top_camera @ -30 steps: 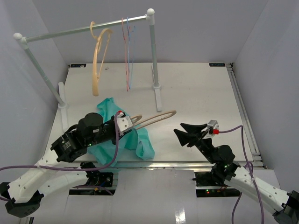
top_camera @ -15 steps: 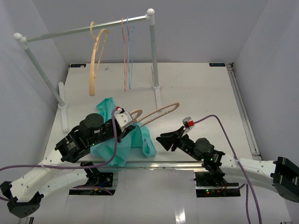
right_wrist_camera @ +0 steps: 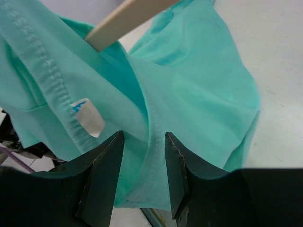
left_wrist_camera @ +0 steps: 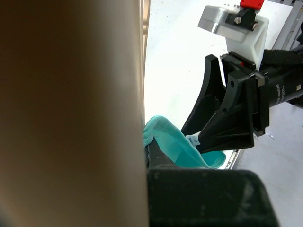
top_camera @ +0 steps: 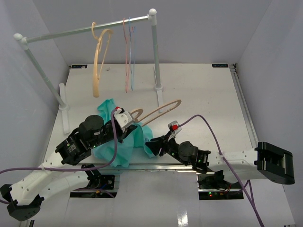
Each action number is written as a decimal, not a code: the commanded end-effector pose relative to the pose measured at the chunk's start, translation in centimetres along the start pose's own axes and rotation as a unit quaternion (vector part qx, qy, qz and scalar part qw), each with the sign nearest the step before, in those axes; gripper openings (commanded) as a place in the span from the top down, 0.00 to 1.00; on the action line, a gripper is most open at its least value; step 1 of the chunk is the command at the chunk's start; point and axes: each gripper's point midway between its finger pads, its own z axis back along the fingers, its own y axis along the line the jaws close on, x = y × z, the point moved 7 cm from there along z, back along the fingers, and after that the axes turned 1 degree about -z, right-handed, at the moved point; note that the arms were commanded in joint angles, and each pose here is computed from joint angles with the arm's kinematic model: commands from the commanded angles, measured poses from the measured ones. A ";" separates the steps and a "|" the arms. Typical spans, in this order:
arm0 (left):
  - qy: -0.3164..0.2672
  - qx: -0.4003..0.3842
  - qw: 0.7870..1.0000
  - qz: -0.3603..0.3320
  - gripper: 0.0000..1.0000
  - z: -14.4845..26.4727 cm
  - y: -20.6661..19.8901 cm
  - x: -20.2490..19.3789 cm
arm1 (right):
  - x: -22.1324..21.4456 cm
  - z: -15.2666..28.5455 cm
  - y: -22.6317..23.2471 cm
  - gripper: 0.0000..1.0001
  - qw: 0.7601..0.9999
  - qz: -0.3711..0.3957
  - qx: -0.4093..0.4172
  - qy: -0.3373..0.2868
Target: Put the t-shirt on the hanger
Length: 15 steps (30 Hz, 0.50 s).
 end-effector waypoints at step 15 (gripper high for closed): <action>-0.046 0.033 0.998 0.003 1.00 1.1 0.7 1.7 | -1.0 -1.6 -1.2 0.81 0.996 0.009 -0.092 -0.009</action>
